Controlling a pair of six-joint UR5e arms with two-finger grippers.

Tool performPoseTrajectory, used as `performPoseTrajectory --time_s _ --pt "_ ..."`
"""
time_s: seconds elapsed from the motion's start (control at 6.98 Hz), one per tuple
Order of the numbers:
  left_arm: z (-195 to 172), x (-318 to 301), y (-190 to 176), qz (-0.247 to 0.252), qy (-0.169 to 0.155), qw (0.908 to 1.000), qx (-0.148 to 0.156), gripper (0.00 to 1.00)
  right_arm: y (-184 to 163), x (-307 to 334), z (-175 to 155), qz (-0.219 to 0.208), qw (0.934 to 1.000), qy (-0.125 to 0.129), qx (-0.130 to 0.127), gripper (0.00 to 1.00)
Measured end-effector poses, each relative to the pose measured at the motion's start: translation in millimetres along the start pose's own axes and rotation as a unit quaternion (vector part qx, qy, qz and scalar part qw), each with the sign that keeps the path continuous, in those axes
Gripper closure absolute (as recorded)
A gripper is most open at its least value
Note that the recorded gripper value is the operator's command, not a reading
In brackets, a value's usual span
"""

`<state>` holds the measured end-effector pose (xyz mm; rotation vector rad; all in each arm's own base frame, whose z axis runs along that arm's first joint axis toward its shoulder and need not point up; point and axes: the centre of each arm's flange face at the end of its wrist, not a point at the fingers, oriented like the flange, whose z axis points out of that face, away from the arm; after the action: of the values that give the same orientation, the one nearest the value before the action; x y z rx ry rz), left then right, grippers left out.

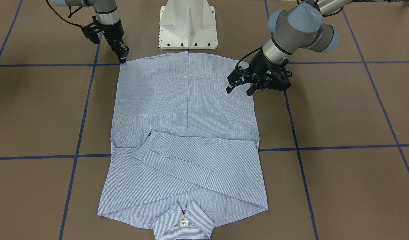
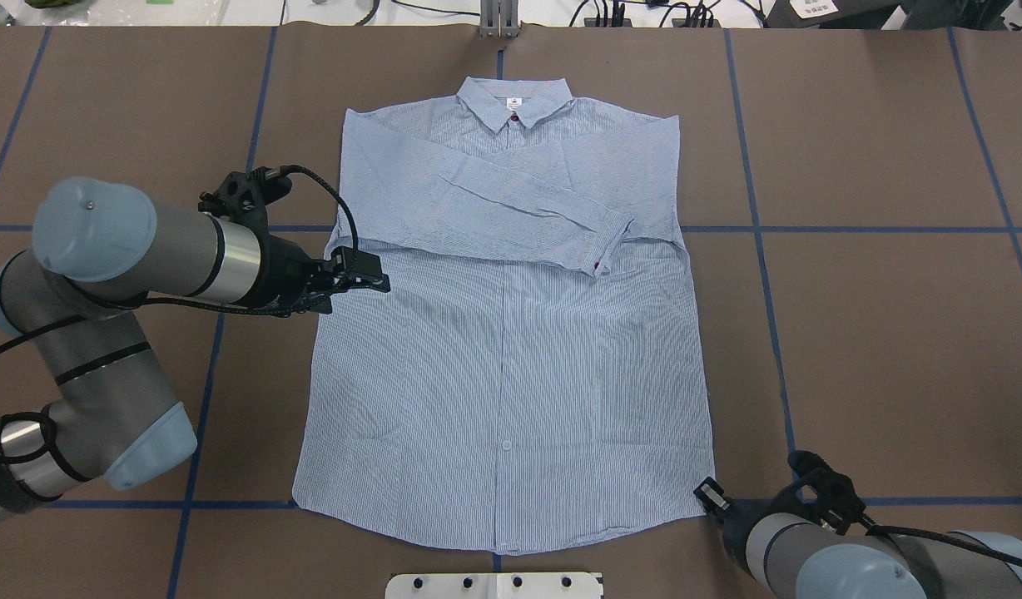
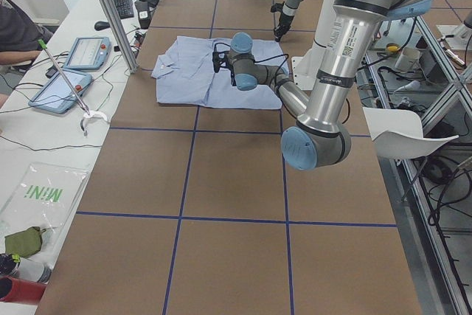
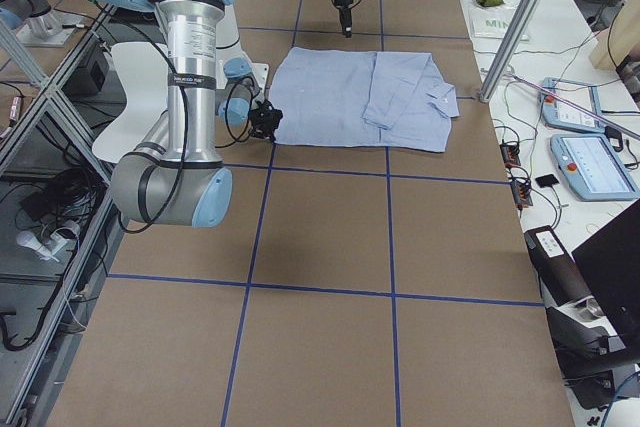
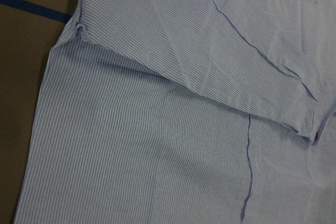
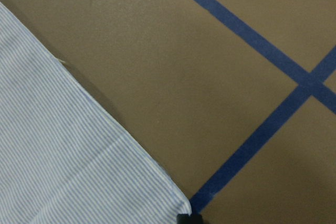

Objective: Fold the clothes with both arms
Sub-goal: 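Lower both grippers to the hem corners nearest the robot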

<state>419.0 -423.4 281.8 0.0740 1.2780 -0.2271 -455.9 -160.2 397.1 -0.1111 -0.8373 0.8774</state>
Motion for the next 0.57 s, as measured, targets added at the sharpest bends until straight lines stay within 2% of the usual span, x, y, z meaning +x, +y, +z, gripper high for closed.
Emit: performPoseTrajectory --time_s 0.29,0.57 --pt "-2 0 1 -0.016 0.001 0.9999 0.001 0.05 -4 -5 -7 0.005 1.0 -0.006 -0.002 1.0" --pt "-4 -7 2 -0.051 -0.011 0.9984 0.02 0.05 -7 -13 -18 0.012 0.9998 -0.014 -0.008 1.0"
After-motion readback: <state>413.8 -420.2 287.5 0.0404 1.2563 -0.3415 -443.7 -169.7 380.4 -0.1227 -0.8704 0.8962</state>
